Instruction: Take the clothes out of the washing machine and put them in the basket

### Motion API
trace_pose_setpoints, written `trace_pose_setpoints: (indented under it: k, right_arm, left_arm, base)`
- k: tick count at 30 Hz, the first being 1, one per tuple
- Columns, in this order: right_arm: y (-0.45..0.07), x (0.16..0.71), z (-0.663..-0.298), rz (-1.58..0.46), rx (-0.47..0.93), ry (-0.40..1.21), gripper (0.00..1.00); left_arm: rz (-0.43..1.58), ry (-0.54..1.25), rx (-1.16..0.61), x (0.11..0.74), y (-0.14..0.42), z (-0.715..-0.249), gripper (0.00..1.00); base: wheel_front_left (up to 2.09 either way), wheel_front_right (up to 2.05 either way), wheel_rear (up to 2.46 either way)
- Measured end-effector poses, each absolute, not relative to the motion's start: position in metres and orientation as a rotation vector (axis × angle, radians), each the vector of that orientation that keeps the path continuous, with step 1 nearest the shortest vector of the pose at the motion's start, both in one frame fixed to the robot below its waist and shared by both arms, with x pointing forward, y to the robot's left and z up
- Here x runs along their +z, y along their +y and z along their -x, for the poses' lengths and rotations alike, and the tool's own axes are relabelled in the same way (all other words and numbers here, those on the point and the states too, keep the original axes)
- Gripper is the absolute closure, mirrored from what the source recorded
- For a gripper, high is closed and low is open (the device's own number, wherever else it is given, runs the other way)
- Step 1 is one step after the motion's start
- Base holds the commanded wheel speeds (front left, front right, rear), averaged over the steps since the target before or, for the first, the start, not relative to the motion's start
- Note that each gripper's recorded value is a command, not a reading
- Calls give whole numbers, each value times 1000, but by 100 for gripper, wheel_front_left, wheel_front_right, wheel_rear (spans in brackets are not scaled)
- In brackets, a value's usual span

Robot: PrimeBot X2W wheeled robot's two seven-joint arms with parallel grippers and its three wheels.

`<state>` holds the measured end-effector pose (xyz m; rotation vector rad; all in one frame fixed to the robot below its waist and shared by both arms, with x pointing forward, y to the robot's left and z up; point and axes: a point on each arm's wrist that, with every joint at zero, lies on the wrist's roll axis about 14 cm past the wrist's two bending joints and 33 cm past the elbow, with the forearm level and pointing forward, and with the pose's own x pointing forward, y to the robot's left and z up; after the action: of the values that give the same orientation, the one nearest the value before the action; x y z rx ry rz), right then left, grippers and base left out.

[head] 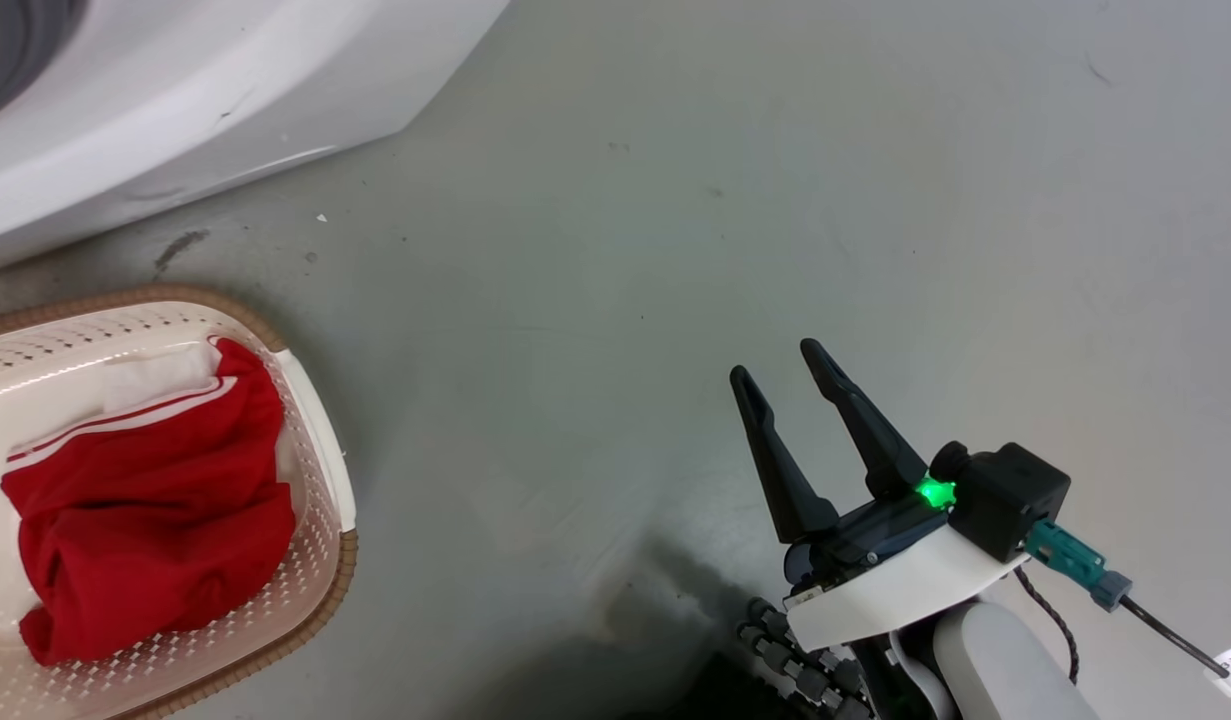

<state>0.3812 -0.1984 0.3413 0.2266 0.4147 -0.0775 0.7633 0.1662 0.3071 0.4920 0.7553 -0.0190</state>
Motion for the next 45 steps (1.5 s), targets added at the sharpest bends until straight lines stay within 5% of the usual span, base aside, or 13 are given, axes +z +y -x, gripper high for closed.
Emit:
trace_pose_setpoints:
  k: [17, 45]
  right_arm:
    - [-205, 381, -387, -202, -72, 293, 0]
    - [-192, 480, -338, -194, -19, 85, 0]
  left_arm:
    - [-343, 275, -7, 400, 153, -744, 100]
    - [-57, -44, -27, 526, 167, -589, 100]
  base:
    - [0, 0, 0]
    - [0, 0, 0]
